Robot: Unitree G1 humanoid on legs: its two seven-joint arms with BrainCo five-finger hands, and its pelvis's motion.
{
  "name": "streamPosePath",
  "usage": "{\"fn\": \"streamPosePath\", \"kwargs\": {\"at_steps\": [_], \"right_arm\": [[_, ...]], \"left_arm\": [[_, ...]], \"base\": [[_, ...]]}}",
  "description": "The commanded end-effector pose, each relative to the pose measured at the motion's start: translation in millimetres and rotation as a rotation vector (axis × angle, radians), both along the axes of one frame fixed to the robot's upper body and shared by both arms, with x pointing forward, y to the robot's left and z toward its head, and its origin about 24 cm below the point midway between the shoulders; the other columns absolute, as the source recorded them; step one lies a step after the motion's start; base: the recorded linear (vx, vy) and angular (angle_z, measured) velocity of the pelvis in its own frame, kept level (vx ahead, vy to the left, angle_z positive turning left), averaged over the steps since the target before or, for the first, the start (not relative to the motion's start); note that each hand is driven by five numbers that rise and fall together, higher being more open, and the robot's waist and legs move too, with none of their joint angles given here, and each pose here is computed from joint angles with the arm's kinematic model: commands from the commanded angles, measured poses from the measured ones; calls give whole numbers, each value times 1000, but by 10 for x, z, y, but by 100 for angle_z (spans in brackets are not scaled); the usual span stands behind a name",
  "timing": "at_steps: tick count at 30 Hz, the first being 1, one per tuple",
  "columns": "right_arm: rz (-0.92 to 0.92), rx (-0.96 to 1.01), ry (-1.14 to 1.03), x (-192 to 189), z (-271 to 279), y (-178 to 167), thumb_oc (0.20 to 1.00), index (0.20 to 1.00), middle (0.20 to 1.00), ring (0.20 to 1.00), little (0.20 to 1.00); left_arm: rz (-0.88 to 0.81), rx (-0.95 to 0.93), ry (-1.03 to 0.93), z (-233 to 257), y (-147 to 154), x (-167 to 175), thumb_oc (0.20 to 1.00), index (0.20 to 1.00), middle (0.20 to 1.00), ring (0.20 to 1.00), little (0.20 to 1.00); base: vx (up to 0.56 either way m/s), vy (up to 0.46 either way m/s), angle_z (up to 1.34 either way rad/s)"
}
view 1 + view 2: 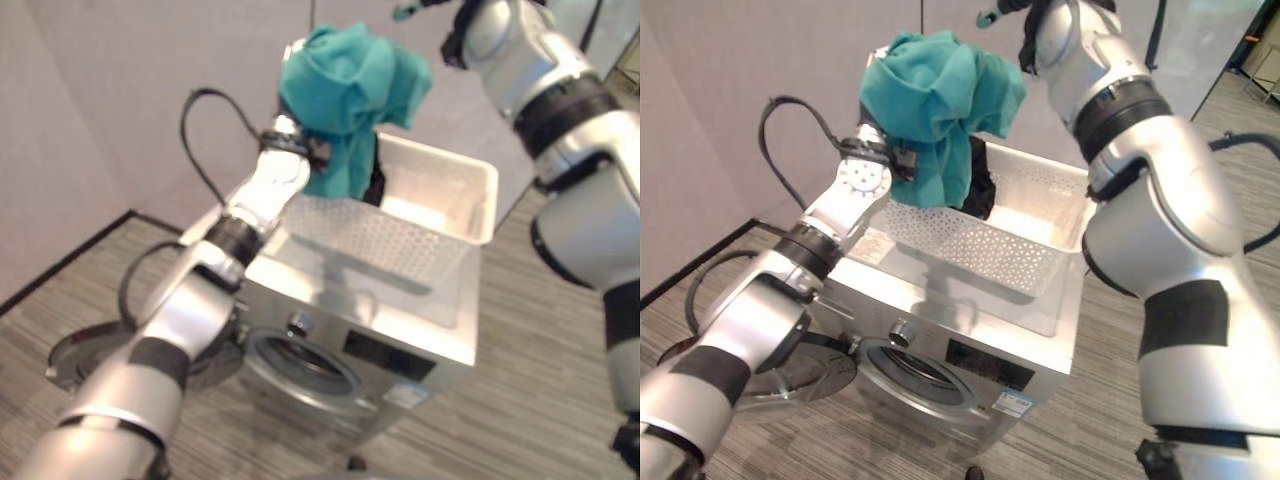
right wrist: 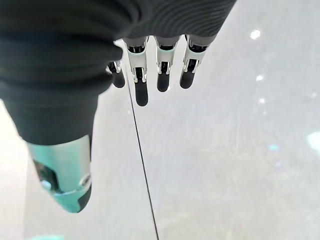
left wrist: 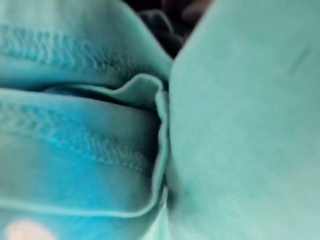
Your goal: Grab the laundry basket,head to the washer,open it,put in the laundry and shut it.
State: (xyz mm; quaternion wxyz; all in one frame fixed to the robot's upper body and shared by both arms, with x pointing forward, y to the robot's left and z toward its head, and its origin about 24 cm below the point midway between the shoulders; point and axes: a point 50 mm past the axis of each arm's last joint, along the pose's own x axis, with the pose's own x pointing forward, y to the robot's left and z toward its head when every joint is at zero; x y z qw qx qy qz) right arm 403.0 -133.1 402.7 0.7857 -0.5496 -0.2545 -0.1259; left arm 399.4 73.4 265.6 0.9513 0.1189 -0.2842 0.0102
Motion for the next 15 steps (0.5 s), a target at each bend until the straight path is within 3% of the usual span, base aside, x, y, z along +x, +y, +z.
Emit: {"fn": "streamPosePath", "kwargs": {"at_steps": [1, 10, 15], "right_arm": [[-161, 68, -157, -298, 622, -462, 1000, 1000, 1000, 1000, 1000], [-162, 92, -201, -362, 711, -512, 1000, 1000, 1000, 1000, 1000], [-113, 87, -342, -547, 938, -491, 1000, 1000, 1000, 1000, 1000]], "left_arm": [[-18, 7, -178, 657, -78, -73, 200, 200, 200, 200, 200], [-7, 25, -166, 649, -71, -55, 200, 200, 200, 200, 200], [30, 28, -303, 947, 89, -184, 200, 200, 200, 200, 200]], "base": [[0, 0, 0], [0, 0, 0], [0, 0, 0]]}}
